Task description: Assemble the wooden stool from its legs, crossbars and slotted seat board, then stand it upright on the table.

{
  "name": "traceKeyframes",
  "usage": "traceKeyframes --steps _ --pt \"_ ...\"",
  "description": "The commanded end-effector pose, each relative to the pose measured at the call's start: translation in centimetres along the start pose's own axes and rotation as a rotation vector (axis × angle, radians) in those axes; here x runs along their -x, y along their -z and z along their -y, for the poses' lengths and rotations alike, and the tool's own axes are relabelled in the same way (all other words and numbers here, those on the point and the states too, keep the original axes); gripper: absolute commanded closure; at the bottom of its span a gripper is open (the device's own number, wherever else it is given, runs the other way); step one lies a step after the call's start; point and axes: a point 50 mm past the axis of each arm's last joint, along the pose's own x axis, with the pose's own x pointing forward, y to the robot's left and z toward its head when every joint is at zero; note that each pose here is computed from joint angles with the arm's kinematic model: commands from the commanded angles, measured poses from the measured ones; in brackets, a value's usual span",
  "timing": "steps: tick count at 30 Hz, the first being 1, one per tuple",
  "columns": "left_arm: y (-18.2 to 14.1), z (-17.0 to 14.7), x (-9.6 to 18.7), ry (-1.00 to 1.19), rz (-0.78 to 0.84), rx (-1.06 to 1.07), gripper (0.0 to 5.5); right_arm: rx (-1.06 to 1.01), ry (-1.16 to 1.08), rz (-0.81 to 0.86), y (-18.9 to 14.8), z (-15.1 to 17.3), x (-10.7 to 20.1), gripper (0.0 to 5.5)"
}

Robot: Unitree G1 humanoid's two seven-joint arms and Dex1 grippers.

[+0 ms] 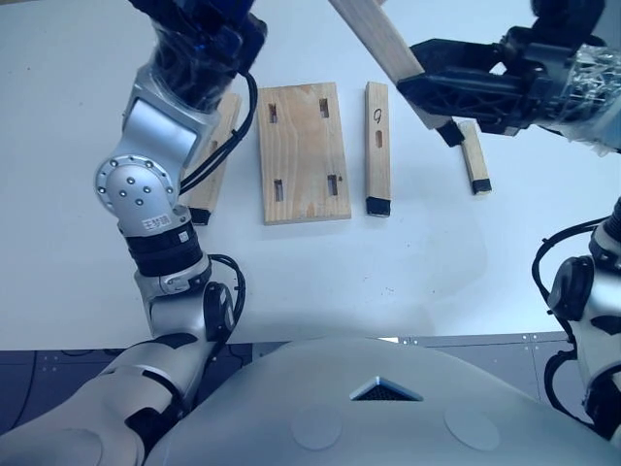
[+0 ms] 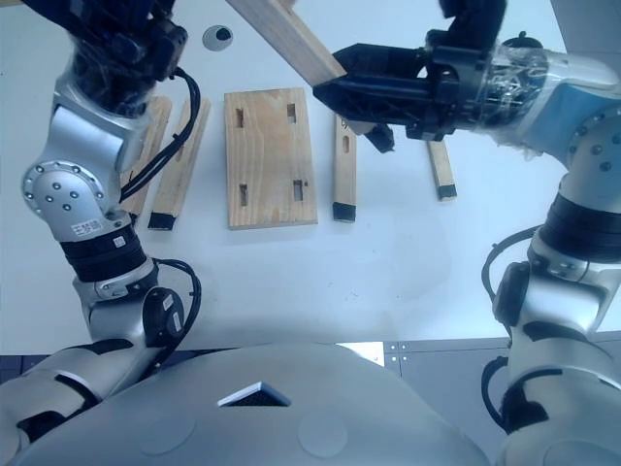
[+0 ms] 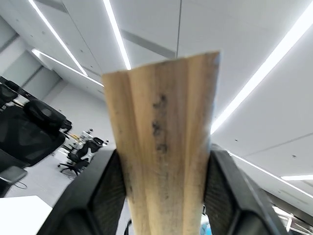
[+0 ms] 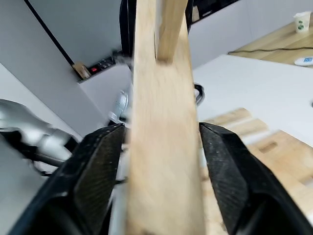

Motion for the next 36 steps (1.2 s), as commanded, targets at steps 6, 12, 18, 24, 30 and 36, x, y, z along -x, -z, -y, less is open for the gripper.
traceKeyframes --steps 6,12,18,24,30,36 --pt "-4.2 -0.3 2.4 -0.159 -0.126 -0.309 3.48 0.108 0.425 -0.396 7.7 5.2 0.8 1.50" --pt "-4.8 -1.2 4.9 -0.241 -0.297 -0.449 3.48 0.156 0.564 -0.377 8.6 7.2 0.9 1.50" --pt "-4.0 -1.5 7.7 -0.239 -0.573 -0.559 3.48 0.162 0.578 -0.361 8.6 7.6 0.9 1.50" --pt "-4.3 -1.5 8.6 -0.220 -0.639 -0.559 3.48 0.161 0.564 -0.371 8.8 7.5 0.7 1.50" --pt "-4.0 -1.0 8.4 -0.179 -0.584 -0.518 3.48 0.160 0.562 -0.382 8.9 7.6 0.8 1.50" --pt "-3.2 -1.9 9.1 -0.192 -0.585 -0.483 3.48 0.166 0.562 -0.392 9.0 7.7 0.9 1.50"
